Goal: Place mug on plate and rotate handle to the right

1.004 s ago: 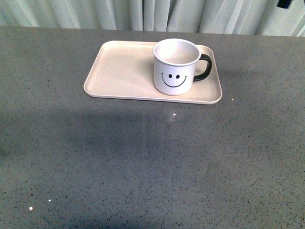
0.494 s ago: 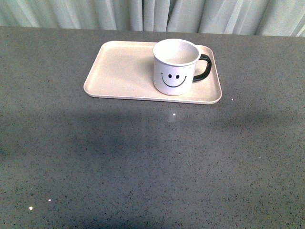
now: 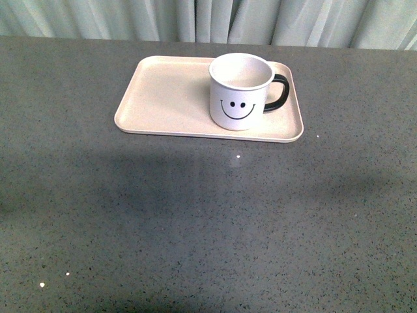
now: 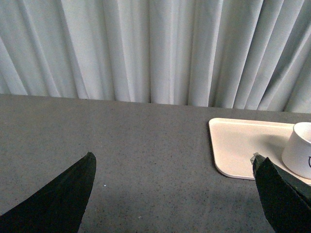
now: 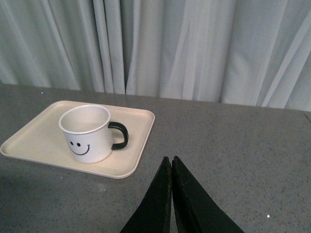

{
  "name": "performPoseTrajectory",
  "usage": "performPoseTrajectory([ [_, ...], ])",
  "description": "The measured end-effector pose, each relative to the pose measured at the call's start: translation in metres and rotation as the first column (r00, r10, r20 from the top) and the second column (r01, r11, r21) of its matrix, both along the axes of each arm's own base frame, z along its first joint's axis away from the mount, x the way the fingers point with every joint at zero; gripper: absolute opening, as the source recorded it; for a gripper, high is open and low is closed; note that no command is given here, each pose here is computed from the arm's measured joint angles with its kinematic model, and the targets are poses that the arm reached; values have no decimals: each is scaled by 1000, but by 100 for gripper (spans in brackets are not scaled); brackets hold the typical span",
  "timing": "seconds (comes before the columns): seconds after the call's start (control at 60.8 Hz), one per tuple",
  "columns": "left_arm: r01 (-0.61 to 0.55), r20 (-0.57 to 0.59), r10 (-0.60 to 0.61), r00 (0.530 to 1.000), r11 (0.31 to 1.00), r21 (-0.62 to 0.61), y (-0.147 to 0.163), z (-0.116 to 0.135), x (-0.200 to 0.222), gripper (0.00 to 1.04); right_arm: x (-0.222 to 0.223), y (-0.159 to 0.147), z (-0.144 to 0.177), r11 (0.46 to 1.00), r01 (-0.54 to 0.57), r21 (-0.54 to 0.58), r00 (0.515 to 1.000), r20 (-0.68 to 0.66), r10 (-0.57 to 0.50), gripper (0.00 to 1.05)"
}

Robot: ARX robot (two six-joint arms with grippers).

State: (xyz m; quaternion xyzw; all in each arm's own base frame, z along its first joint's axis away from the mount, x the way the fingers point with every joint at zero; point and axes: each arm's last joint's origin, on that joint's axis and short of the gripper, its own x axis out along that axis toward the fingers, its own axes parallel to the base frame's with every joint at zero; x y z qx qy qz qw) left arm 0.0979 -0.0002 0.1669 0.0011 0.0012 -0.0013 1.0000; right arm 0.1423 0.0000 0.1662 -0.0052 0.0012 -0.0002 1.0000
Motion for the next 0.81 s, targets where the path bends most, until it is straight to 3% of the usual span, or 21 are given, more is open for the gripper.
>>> performPoseTrajectory([
  [0.807, 0, 0, 0, 1000, 1000, 0, 0, 0, 0, 95, -28, 0, 7, 1000, 0, 0, 1000, 22, 0, 2],
])
